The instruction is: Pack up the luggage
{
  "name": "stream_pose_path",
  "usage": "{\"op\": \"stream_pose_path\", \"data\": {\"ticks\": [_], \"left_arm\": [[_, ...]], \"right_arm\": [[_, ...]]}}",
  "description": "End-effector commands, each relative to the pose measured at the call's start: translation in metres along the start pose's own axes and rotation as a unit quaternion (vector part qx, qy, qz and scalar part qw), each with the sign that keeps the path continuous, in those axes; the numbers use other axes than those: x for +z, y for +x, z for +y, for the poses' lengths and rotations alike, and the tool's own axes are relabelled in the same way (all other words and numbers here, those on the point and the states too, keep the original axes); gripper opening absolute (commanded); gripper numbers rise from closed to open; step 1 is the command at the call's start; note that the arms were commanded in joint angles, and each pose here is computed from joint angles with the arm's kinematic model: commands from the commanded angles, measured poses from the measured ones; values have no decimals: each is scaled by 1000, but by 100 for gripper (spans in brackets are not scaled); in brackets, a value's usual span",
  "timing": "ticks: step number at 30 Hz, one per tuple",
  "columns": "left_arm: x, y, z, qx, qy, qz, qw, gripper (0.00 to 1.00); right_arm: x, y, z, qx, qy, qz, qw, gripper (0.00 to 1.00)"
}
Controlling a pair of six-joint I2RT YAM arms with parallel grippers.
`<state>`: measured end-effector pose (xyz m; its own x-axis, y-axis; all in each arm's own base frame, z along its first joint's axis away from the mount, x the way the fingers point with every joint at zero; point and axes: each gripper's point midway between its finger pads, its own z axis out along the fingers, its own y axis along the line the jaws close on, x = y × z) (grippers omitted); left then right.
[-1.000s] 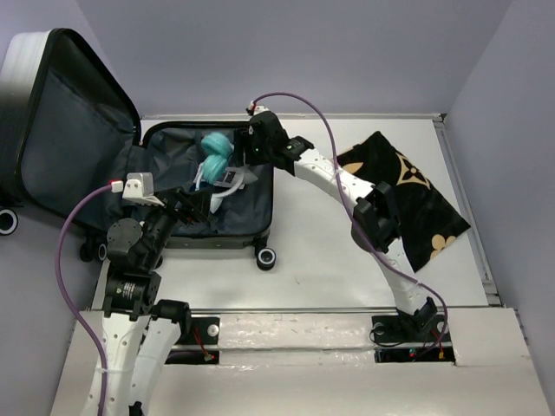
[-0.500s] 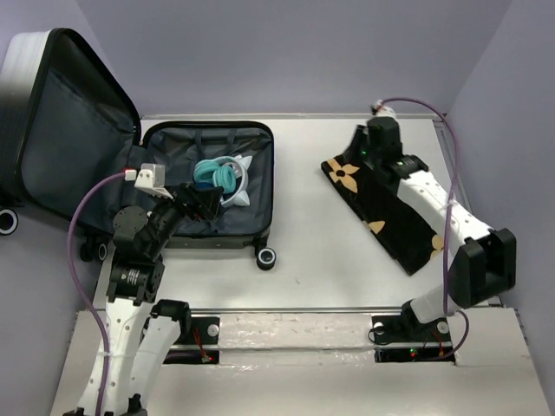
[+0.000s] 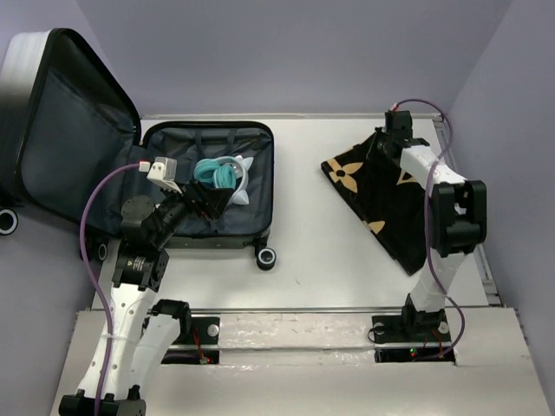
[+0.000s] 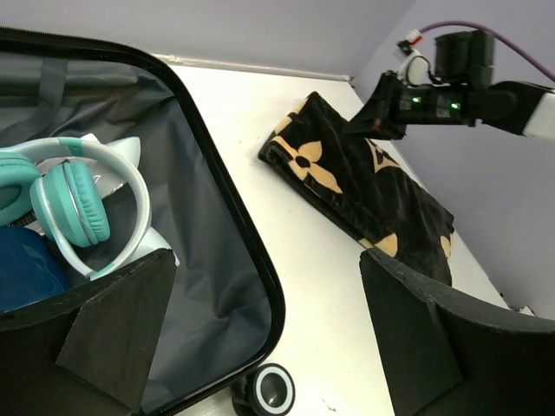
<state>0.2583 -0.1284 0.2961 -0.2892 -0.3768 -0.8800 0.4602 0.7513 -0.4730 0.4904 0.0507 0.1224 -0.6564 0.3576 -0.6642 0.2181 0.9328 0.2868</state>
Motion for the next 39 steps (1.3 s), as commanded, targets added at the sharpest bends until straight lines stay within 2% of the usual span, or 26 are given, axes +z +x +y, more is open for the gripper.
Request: {"op": "stream_pose_path", "data": {"ticks": [1, 3, 7, 10, 11, 13, 14, 16, 21, 23, 24, 26, 28, 29, 30, 31, 32, 33, 34, 37, 38, 39], "left_arm": [[0, -6, -2, 17, 7, -12, 1000, 99], [0, -6, -3, 17, 8, -12, 1000, 99], [-2, -5, -2, 19, 7, -13, 1000, 95], [-3, -6, -3, 19, 6, -15, 1000, 95], [-2, -5, -2, 18, 6, -13, 1000, 95], [-1, -4, -3, 16, 9, -9, 1000, 96], [0, -3, -3, 15, 10, -7, 1000, 96], [1, -3, -3, 13, 11, -5, 1000, 96], [5, -1, -7, 6, 23, 3, 1000, 95], [9, 1, -12, 3, 32, 8, 999, 95], [11, 1, -14, 0, 36, 13, 999, 95], [14, 3, -22, 0, 45, 20, 999, 95], [15, 5, -24, 1, 47, 22, 999, 95], [15, 6, -26, 1, 48, 23, 999, 95], [15, 6, -26, 1, 47, 24, 999, 95], [15, 7, -27, 2, 48, 26, 998, 95], [16, 7, -28, 1, 50, 28, 998, 95], [17, 6, -32, 0, 55, 30, 998, 95], [17, 6, -34, -3, 59, 32, 998, 95], [13, 6, -63, -14, 116, 47, 992, 96], [10, 2, -71, -23, 124, 41, 991, 96], [9, 1, -77, -23, 131, 35, 990, 96]], "right_arm": [[31, -2, 42, -57, -27, 22, 998, 7], [50, 14, 52, -66, -26, 52, 996, 7], [85, 83, 86, -118, -30, 124, 985, 7], [89, 118, 109, -143, -52, 153, 976, 7], [85, 139, 119, -160, -63, 169, 970, 7], [76, 156, 130, -175, -84, 174, 965, 7], [60, 176, 130, -183, -97, 189, 960, 7], [46, 183, 134, -183, -123, 180, 959, 7], [-11, 189, 108, -171, -136, 149, 964, 8], [-22, 176, 104, -171, -132, 129, 968, 26], [-33, 154, 103, -157, -139, 110, 972, 46], [-50, 132, 106, -136, -173, 96, 971, 69], [-72, 91, 88, -94, -184, 55, 977, 76], [-80, 77, 78, -80, -182, 38, 979, 84], [-91, 52, 46, -43, -154, 2, 987, 86], [-100, 42, 45, -36, -148, -18, 988, 90], [-96, 30, -3, 8, -80, -40, 996, 95], [-98, 23, -26, 33, -51, -55, 997, 97], [-97, 17, -75, 86, 16, -75, 993, 99], [-93, 17, -133, 158, 81, -80, 981, 100], [-88, 21, -171, 186, 136, -81, 970, 100], [-86, 23, -188, 204, 160, -80, 963, 100]]}}
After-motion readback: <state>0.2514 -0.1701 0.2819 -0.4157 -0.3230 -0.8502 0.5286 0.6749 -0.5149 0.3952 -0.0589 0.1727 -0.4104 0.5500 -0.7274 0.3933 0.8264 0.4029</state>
